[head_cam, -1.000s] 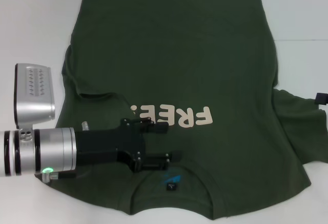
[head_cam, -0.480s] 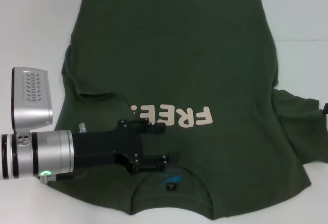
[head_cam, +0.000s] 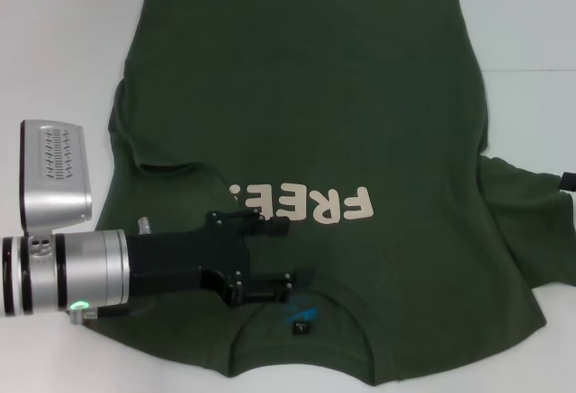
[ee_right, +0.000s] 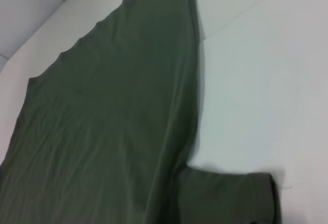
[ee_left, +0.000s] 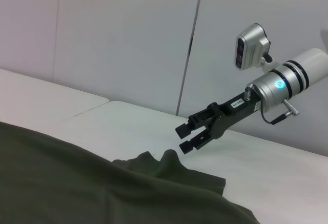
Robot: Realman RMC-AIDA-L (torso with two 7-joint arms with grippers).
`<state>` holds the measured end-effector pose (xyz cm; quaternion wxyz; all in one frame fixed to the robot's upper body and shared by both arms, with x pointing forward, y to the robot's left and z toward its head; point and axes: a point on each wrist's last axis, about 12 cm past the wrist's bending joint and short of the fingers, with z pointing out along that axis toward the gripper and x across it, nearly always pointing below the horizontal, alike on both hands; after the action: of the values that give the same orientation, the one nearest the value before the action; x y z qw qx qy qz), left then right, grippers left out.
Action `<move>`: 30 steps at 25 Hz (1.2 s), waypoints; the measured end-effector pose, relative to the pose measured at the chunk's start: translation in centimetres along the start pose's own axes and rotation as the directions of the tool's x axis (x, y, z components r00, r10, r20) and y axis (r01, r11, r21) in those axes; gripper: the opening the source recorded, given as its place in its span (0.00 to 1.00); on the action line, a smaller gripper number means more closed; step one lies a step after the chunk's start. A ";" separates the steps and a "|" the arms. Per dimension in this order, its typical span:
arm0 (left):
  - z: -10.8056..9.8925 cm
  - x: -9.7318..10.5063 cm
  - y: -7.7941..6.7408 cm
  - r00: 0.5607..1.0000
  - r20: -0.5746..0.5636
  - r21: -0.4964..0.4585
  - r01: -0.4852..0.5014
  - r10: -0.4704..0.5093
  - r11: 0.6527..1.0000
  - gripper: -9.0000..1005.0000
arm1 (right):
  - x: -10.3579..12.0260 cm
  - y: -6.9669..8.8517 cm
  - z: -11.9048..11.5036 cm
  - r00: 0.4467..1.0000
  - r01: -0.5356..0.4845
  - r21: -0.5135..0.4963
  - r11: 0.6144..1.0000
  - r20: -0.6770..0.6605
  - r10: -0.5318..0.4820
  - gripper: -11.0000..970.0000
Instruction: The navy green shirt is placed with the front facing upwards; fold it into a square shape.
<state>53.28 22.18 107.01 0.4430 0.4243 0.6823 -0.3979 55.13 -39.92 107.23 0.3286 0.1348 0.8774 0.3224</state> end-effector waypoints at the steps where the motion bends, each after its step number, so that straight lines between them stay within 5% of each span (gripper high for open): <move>1: 0.0 0.0 0.0 1.000 0.000 0.000 0.000 0.000 1.000 0.78 | 0.0 0.0 0.1 1.000 0.001 0.004 1.000 0.004 -0.001 0.94; 21: 0.0 0.1 0.2 1.000 -0.005 -0.021 0.007 -0.007 1.000 0.78 | 1.3 1.1 2.4 1.000 -0.008 -0.035 0.999 0.009 0.009 0.94; 23: 0.0 0.1 0.3 1.000 -0.007 -0.025 0.008 -0.008 1.000 0.78 | 1.4 1.1 2.4 1.000 -0.007 -0.040 0.999 0.009 0.007 0.77; 30: 0.1 0.4 0.2 1.000 -0.008 -0.024 0.012 -0.012 1.000 0.78 | 1.7 0.9 2.4 1.000 -0.021 -0.040 0.999 0.014 0.022 0.46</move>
<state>53.37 22.26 106.63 0.4429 0.4164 0.6911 -0.3908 55.48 -37.33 105.66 0.3340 0.1398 0.8670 0.3424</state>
